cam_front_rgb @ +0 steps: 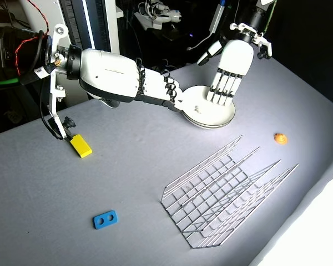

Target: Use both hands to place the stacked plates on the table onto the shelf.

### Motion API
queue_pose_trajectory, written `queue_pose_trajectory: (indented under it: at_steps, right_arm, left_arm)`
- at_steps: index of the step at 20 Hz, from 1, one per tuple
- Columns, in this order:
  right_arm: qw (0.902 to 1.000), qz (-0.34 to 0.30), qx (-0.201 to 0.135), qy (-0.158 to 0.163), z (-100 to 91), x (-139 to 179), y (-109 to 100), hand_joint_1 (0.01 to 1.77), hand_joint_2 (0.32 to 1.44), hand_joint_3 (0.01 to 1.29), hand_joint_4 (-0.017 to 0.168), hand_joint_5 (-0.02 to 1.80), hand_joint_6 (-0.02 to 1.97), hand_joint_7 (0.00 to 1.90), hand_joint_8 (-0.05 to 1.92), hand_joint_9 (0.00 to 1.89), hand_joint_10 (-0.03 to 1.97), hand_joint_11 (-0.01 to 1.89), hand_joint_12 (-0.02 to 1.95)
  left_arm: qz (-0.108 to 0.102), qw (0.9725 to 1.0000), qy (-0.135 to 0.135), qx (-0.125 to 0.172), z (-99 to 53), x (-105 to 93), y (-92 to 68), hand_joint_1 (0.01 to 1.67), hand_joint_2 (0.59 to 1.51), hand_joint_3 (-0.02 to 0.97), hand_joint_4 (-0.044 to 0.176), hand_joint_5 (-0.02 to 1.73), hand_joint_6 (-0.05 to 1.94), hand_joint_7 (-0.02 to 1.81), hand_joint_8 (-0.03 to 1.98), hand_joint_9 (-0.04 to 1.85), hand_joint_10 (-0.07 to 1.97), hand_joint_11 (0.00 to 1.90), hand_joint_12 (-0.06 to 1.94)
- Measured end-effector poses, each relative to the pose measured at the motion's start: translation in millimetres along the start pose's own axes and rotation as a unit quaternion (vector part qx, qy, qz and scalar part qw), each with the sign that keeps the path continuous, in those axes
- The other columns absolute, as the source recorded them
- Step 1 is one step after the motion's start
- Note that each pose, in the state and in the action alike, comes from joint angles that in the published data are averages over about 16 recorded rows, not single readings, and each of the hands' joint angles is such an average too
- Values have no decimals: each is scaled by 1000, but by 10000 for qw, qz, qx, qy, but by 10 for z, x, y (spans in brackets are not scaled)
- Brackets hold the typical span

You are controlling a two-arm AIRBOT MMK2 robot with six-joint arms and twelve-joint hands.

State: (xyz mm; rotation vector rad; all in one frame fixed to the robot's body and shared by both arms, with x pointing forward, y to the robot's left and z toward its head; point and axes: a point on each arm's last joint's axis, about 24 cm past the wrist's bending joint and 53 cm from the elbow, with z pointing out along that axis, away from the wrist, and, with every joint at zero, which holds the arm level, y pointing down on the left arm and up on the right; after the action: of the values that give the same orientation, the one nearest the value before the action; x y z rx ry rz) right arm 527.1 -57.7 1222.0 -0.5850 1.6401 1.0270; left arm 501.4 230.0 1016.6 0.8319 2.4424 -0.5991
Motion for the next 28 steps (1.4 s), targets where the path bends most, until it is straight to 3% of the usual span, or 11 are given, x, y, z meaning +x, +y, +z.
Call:
queue_pose_trajectory:
  at_steps: [7,15,21,28]
  right_arm:
    - [10000,-37,2,5,-1,4,-1,1034,851,16,7,13,17,20,14,20,4,13,308]
    - [9995,-296,-85,-59,69,9,47,1021,854,16,7,14,17,20,14,20,4,13,250]
    - [9971,-719,-214,-162,290,4,86,1025,843,16,7,14,17,19,14,21,4,13,205]
    - [9924,-1164,-361,-166,688,35,154,1089,848,16,7,29,17,23,14,22,4,13,208]
  left_arm:
    - [-62,9999,87,-28,57,81,-28,17,1071,-1,-6,2,-9,2,11,16,6,15,-14]
    - [-204,9997,66,72,167,100,-226,22,1072,-1,-8,-4,-21,-2,-3,16,6,15,5]
    - [-368,9992,0,180,252,75,-396,23,1072,-1,-9,-4,-27,-2,-10,15,6,14,14]
    - [-554,9981,-97,269,325,23,-538,23,1079,-1,-10,-5,-32,-2,-13,15,6,14,14]
